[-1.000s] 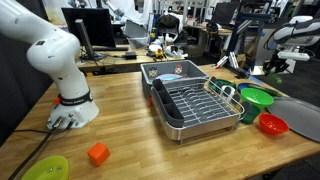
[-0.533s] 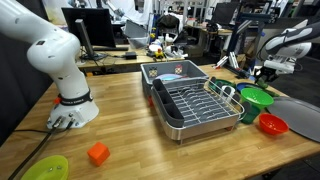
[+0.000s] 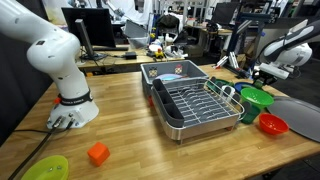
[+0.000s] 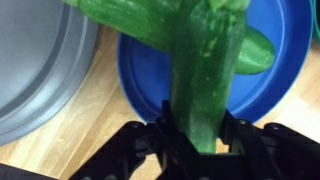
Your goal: Pick up the cucumber and put it on the gray tray
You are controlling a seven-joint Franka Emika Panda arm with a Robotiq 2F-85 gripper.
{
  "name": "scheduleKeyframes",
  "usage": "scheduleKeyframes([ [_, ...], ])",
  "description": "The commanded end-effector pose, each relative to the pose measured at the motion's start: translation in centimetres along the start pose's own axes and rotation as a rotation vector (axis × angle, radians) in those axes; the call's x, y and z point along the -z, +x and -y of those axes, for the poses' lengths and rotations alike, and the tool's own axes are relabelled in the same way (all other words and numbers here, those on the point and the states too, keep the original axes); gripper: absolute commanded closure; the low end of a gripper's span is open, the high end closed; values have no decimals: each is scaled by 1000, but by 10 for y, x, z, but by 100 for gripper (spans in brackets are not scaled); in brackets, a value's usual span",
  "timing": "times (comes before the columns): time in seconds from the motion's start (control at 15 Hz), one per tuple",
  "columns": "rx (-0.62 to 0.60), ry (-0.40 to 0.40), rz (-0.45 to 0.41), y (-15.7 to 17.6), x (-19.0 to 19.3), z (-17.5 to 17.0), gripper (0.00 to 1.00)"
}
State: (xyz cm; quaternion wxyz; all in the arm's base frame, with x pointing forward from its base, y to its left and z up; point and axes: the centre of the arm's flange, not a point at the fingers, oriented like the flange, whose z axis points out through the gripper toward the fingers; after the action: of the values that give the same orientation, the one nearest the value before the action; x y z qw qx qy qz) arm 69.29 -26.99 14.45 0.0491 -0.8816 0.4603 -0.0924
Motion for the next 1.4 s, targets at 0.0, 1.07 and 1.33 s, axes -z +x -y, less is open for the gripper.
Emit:
scheduleKeyframes([
  [0.0,-81,23,-73,-67,32,-34,81],
  [1.07,-403,48,-336,-167,120,-142,81],
  [1.33,-469,4,-321,-178,108,-168,81],
])
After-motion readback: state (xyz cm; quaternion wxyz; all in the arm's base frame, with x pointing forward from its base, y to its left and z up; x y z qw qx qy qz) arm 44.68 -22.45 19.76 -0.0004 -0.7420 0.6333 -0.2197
